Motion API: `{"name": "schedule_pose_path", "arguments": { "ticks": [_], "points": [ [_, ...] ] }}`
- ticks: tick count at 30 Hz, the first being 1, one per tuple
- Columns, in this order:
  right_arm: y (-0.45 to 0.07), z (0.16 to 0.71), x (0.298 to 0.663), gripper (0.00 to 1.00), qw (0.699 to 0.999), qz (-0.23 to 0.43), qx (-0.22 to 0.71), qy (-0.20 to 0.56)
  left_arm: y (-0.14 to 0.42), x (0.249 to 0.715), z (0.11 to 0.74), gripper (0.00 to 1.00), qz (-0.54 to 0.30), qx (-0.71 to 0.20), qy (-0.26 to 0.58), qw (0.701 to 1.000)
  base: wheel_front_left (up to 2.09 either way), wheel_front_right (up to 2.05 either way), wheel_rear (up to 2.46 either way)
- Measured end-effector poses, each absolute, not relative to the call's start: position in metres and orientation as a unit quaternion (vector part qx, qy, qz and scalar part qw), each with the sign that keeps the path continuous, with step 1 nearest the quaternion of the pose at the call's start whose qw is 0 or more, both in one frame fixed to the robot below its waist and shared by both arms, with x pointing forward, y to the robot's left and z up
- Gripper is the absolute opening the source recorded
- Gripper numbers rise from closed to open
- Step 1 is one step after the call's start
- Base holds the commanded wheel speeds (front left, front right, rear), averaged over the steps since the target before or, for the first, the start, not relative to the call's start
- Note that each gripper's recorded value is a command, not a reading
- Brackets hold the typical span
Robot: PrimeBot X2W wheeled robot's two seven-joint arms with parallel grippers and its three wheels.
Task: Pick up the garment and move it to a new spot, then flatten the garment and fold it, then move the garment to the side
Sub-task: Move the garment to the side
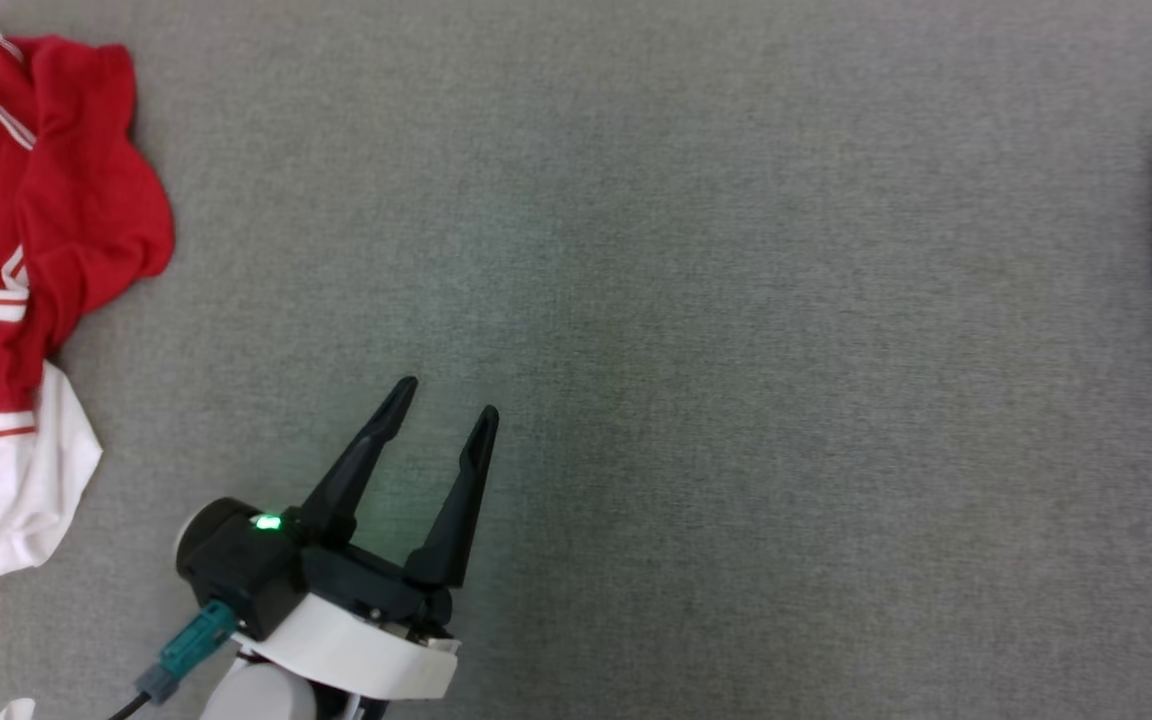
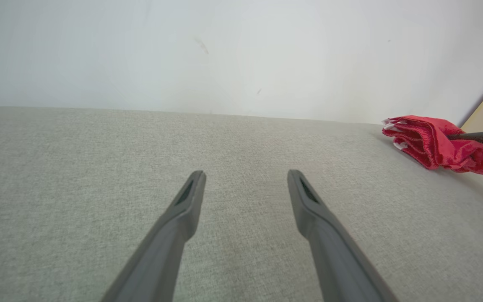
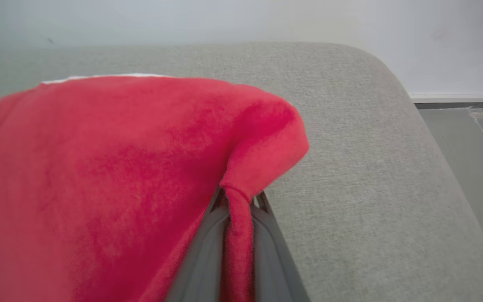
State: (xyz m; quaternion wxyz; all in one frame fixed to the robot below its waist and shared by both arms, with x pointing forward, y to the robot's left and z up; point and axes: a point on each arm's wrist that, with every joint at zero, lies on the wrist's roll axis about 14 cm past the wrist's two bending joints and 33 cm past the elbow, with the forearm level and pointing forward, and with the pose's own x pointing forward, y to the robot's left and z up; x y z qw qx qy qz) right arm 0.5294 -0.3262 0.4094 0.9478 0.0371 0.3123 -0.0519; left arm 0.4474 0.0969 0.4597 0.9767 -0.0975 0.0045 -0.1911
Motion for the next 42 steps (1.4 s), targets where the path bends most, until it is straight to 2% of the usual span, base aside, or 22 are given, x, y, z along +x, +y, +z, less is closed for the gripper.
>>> {"name": "schedule_pose_path", "arguments": {
  "ticks": [6, 12, 17, 18, 19, 20, 21, 26, 32, 37, 42],
  "points": [
    [-0.371, 0.412, 0.541, 0.00, 0.934, -0.100, -0.039, 0.340, 0.108, 0.450, 0.450, 1.00, -0.182, -0.092, 0.015, 0.979, 0.00, 0.00, 0.00],
    [-0.388, 0.416, 0.549, 0.00, 0.924, -0.124, -0.082, 0.353, 0.119, 0.450, 0.434, 1.00, -0.168, -0.086, 0.036, 0.981, 0.00, 0.00, 0.00],
    [-0.408, 0.428, 0.542, 0.01, 0.915, -0.150, -0.123, 0.355, 0.122, 0.450, 0.433, 1.00, -0.164, -0.085, 0.037, 0.982, 0.00, 0.00, 0.00],
    [-0.413, 0.429, 0.538, 0.27, 0.912, -0.156, -0.133, 0.356, 0.122, 0.450, 0.433, 1.00, -0.163, -0.086, 0.036, 0.982, 0.00, 0.00, 0.00],
    [-0.417, 0.431, 0.535, 0.40, 0.910, -0.162, -0.139, 0.356, 0.122, 0.451, 0.434, 1.00, -0.163, -0.086, 0.036, 0.982, 0.00, 0.00, 0.00],
    [-0.423, 0.434, 0.532, 0.40, 0.907, -0.169, -0.149, 0.356, 0.122, 0.451, 0.434, 1.00, -0.163, -0.086, 0.036, 0.982, 0.00, 0.00, 0.00],
    [-0.428, 0.437, 0.529, 1.00, 0.905, -0.176, -0.158, 0.354, 0.122, 0.451, 0.434, 1.00, -0.163, -0.086, 0.035, 0.982, 0.00, 0.00, 0.00],
    [-0.443, 0.449, 0.517, 1.00, 0.901, -0.196, -0.175, 0.344, 0.120, 0.451, 0.439, 1.00, -0.163, -0.087, 0.029, 0.982, 0.00, 0.00, 0.00],
    [-0.440, 0.467, 0.509, 1.00, 0.916, -0.186, -0.185, 0.303, 0.121, 0.446, 0.451, 1.00, -0.154, -0.094, 0.017, 0.983, 0.00, 0.00, 0.00],
    [-0.404, 0.497, 0.514, 1.00, 0.952, -0.143, -0.168, 0.214, 0.125, 0.433, 0.461, 1.00, -0.138, -0.101, 0.011, 0.985, 0.00, 0.00, 0.00],
    [-0.364, 0.528, 0.500, 1.00, 0.977, -0.103, -0.147, 0.115, 0.130, 0.414, 0.473, 1.00, -0.121, -0.103, 0.001, 0.987, 0.00, 0.00, 0.00]
  ]
}}
